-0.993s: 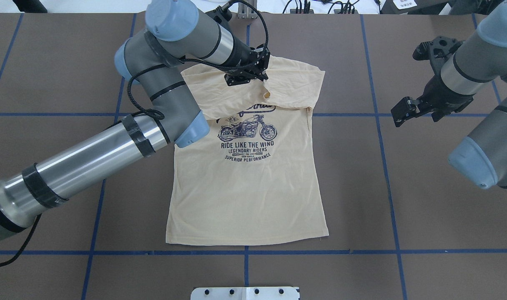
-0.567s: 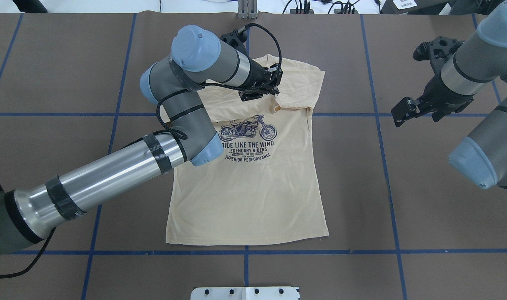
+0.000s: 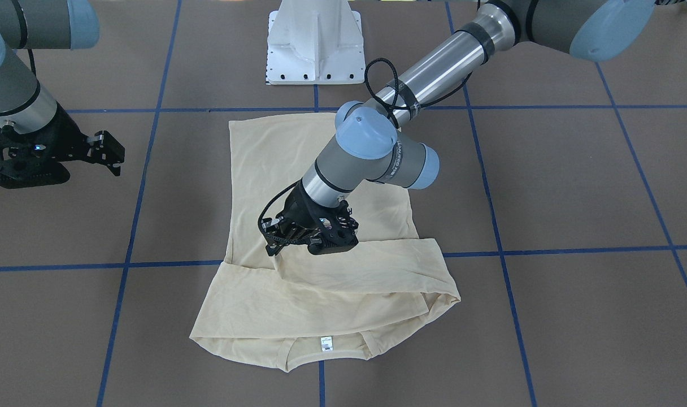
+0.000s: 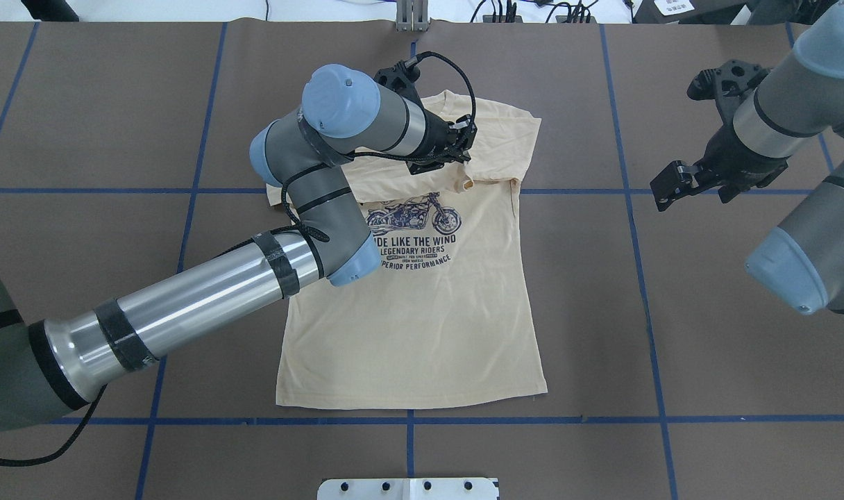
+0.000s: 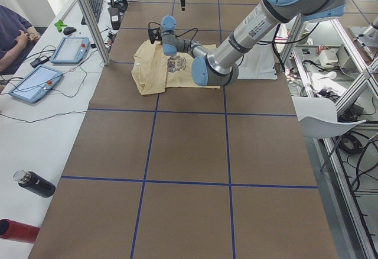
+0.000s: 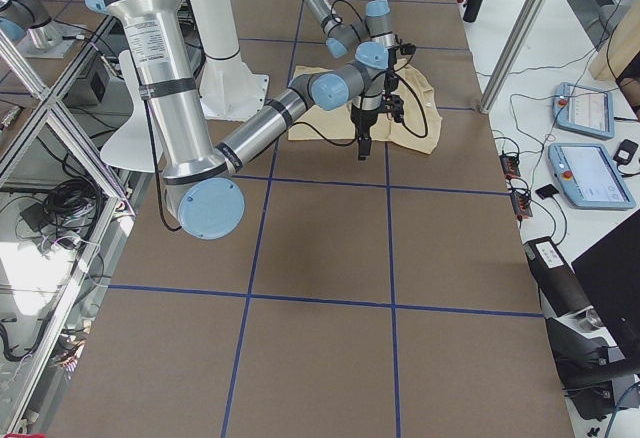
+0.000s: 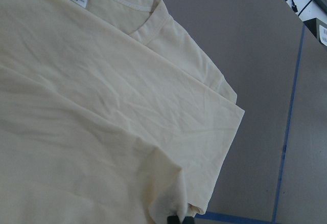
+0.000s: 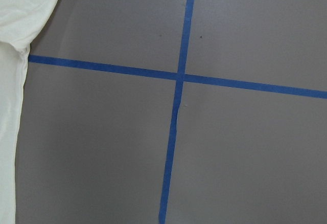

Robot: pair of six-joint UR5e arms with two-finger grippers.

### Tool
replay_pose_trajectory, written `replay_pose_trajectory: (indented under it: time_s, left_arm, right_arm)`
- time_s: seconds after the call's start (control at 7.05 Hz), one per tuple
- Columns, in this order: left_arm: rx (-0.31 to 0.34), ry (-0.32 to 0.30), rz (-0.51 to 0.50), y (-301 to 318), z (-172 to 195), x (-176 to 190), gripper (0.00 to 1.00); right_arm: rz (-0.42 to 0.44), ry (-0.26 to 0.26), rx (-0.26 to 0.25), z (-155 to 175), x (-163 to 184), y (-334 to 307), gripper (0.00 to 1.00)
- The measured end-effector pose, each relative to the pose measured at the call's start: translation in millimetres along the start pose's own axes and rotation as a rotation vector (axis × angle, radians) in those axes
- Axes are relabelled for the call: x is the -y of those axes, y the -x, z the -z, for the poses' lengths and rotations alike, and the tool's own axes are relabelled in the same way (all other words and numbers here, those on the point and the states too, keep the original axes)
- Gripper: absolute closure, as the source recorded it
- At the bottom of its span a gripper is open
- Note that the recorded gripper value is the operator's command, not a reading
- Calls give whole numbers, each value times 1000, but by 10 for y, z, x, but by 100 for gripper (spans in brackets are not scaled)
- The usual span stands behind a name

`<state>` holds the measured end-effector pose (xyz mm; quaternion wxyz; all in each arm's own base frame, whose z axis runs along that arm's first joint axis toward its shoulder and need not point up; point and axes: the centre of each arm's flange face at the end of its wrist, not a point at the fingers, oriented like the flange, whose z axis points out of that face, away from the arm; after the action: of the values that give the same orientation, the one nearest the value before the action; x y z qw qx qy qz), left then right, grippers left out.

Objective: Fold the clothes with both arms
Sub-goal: 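Lay the sleeve across the shirt chest with the left gripper and release, then move the left gripper to the shirt side while the right gripper lowers to the hem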

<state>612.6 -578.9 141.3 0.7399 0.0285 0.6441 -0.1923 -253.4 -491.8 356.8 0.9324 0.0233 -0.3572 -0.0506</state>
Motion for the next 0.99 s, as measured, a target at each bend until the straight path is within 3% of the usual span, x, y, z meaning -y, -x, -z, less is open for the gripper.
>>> replay_pose_trajectory:
  time_s: [0.14, 0.57, 0.99]
  left_arm:
    - [-8, 0, -4, -28, 1, -16, 1]
    - [-71, 8, -25, -128, 71, -50, 0]
    - [-54, 6, -21, 0, 234, 87, 0]
  right_arm:
    - [0, -1, 1, 3, 2, 8, 0]
    - [1, -1, 2, 3, 12, 24, 0]
    - [-1, -9, 10, 56, -20, 44, 0]
